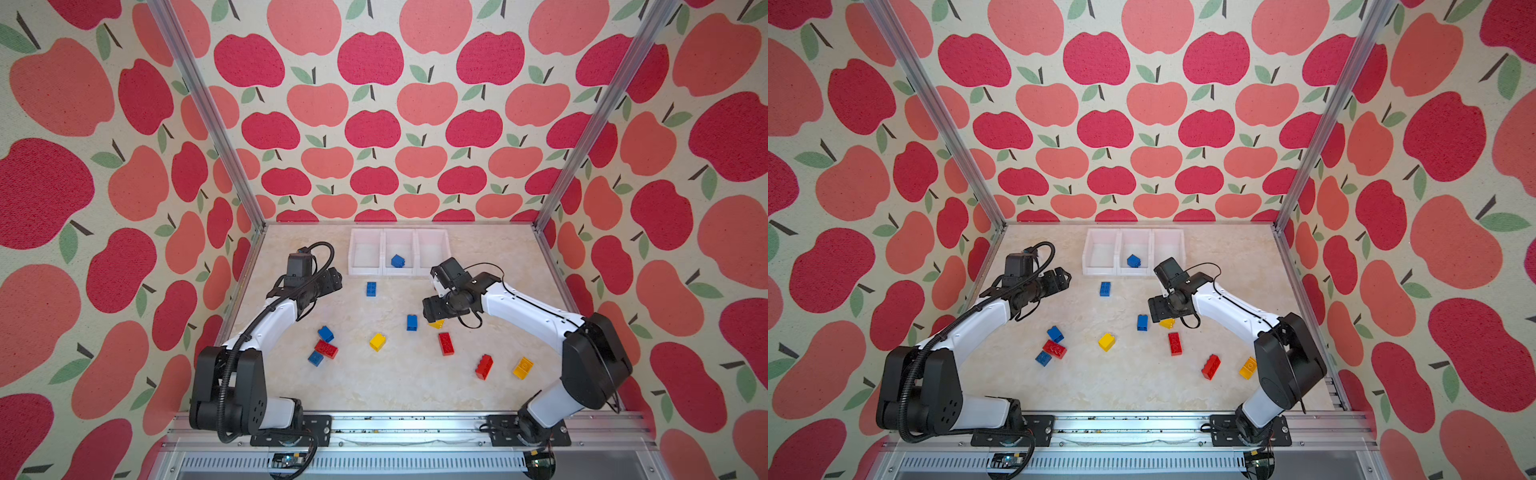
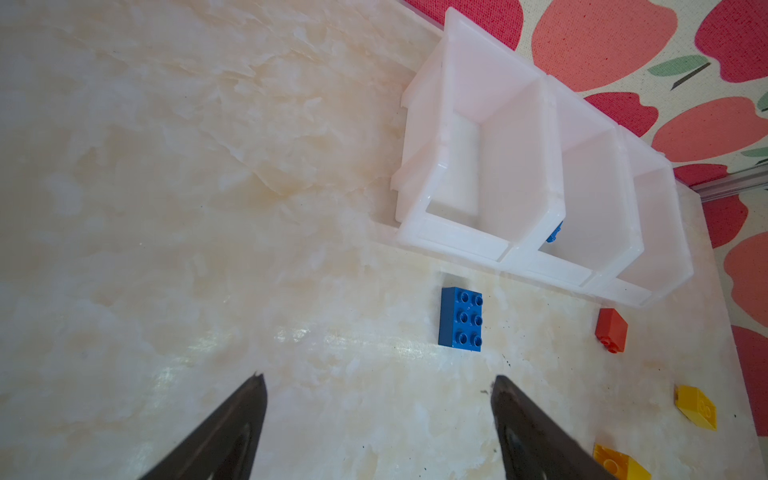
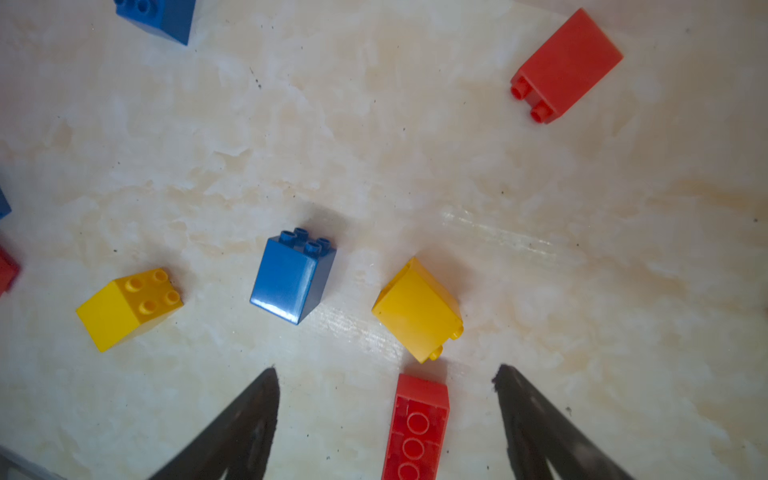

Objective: Sort the legos into containers by color
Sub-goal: 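Move the right gripper to the red brick near the yellow brick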

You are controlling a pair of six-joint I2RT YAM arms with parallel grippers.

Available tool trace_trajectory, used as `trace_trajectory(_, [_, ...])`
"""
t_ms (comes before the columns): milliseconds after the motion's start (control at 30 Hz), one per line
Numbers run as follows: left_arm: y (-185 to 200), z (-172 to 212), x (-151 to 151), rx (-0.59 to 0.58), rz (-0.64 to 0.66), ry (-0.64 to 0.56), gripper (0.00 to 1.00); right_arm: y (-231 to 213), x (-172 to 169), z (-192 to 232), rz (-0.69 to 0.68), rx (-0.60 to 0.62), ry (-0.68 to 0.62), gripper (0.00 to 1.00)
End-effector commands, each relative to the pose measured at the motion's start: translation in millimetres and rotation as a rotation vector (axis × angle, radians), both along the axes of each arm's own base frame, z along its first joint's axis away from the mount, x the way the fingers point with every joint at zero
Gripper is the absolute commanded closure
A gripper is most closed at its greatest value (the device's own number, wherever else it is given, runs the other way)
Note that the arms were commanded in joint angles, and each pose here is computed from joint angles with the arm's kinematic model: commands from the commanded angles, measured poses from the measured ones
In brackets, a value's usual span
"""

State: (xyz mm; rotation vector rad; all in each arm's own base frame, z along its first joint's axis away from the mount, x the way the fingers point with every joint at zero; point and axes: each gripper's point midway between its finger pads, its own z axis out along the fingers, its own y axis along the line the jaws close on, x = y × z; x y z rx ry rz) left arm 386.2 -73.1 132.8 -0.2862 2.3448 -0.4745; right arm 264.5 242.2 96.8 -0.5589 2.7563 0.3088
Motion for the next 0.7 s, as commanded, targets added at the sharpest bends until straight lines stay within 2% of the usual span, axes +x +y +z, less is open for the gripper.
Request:
trace_trajectory(0, [-1.7, -11.1, -1.8, -0.004, -0.002, 0.022, 0.13, -12.3, -22.0, -7.3, -0.032, -0.035, 0.044, 0.16])
trace_trajectory(200, [-2.3, -10.9, 0.9, -0.006, -0.006, 0.023, 0.13, -21.1, -42.5, -24.6, -0.044, -0.079, 0.083, 0.20])
trace_trajectory(667, [-3.9, -11.7, 2.7, -0.017, -0.008, 0.027, 0.13, -37.4, -62.8, -59.4, -0.063, -0.123, 0.124, 0.33])
